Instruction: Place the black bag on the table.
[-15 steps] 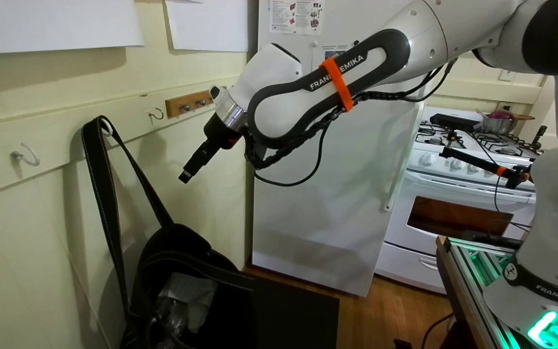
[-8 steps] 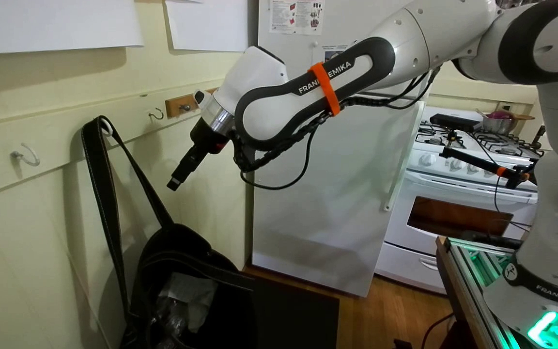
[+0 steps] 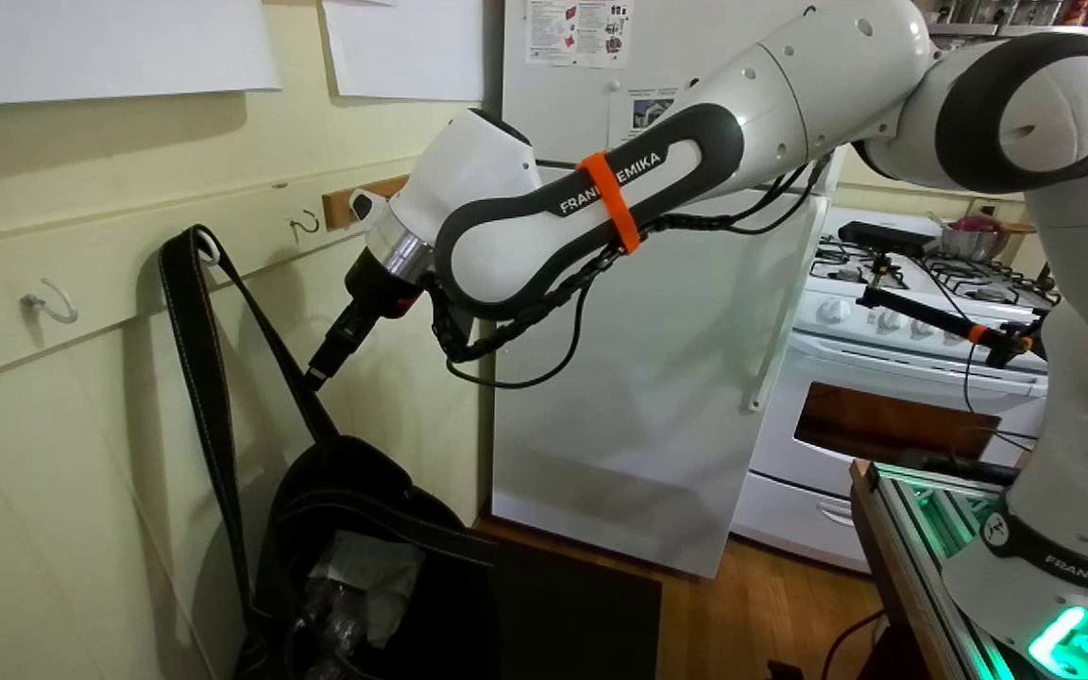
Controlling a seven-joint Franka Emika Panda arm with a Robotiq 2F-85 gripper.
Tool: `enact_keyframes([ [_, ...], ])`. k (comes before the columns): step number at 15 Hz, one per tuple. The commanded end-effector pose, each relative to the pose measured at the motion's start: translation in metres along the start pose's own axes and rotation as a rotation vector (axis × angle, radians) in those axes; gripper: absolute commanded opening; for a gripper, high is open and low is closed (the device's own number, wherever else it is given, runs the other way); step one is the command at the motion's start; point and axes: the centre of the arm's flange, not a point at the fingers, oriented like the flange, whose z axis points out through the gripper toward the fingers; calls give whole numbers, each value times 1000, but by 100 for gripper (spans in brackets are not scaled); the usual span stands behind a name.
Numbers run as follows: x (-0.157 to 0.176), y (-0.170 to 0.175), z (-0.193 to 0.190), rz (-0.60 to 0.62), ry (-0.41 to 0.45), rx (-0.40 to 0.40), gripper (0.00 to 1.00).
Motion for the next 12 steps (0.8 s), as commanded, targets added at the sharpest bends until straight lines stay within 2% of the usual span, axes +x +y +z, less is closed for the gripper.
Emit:
enact_keyframes([
  [1, 8, -3, 17, 3, 31, -12, 58],
  [5, 8, -6, 30, 10, 39, -14, 27],
  [6, 8, -7, 33, 11, 39, -15, 68],
  [7, 8, -8, 36, 15, 46, -17, 63],
  [8, 10, -10, 38, 15, 51, -20, 63],
  [12, 14, -18, 43, 9, 88, -31, 91],
])
